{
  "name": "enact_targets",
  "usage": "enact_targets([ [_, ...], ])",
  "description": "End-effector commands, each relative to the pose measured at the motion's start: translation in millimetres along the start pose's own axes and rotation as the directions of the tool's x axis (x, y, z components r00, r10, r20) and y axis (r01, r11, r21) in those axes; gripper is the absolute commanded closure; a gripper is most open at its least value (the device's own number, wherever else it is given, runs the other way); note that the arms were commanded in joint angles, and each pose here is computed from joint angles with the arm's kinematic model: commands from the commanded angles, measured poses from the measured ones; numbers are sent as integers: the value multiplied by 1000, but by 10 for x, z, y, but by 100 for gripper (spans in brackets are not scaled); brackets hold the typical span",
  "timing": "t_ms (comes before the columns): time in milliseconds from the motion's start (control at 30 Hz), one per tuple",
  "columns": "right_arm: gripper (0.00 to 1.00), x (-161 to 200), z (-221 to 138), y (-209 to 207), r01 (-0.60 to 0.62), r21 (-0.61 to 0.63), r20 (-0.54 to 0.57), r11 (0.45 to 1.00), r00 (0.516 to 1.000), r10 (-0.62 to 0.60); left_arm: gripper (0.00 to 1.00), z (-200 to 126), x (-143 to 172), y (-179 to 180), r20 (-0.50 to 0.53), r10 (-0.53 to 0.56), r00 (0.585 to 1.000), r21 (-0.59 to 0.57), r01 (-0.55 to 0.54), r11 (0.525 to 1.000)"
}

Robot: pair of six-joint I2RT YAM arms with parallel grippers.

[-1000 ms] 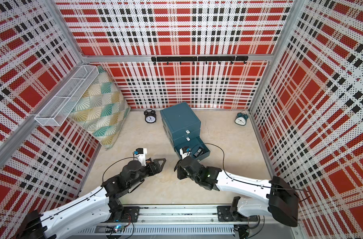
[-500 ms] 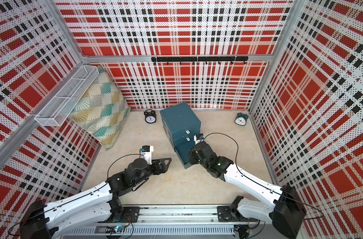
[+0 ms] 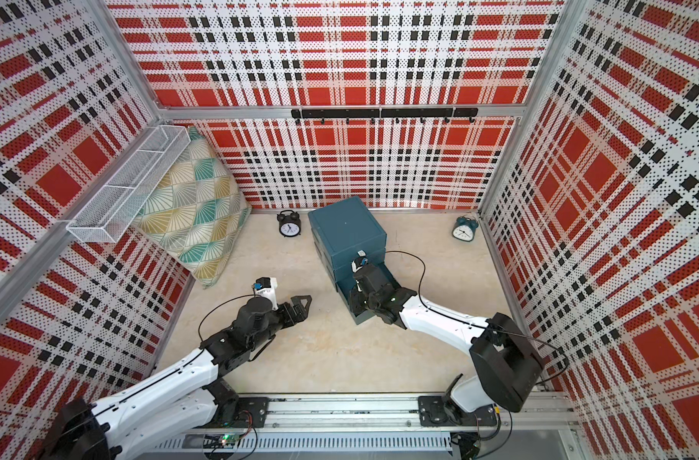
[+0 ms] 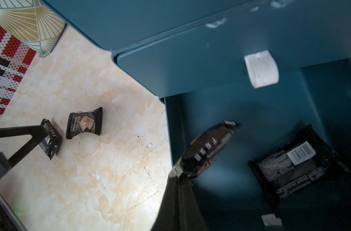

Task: Place the cookies into the drawer by color
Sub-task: Place the cookie in the drawer.

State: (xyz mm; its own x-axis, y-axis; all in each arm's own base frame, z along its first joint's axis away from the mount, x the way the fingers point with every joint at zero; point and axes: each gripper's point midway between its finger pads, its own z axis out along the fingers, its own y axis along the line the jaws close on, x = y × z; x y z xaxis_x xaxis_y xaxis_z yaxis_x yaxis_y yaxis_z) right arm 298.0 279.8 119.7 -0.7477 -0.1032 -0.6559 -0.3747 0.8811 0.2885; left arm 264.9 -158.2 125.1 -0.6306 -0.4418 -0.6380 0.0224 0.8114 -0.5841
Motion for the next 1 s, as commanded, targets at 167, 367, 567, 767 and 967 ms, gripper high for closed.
enact_targets([
  [167, 61, 187, 66, -268, -11, 104, -29, 995, 999, 14, 1, 69, -129, 448, 21, -35, 999, -83, 37, 996],
  [367, 61, 130, -199, -252, -52, 87, 9, 995, 999, 52, 1, 138, -255, 764, 42, -47, 998, -178, 54, 982],
  [567, 52, 112, -421, 121, 9, -48, 39, 999, 999, -7, 23, 223, -298, 1028, 37, -53, 998, -267, 62, 962],
  [767, 50, 204, -483, 486, 69, -133, 38, 989, 997, -64, 32, 305, -310, 1185, 26, -76, 997, -302, 80, 950],
  [967, 50, 305, -406, 607, 90, -159, 15, 983, 996, -89, 31, 369, -162, 1200, -32, -89, 996, -299, 75, 951],
])
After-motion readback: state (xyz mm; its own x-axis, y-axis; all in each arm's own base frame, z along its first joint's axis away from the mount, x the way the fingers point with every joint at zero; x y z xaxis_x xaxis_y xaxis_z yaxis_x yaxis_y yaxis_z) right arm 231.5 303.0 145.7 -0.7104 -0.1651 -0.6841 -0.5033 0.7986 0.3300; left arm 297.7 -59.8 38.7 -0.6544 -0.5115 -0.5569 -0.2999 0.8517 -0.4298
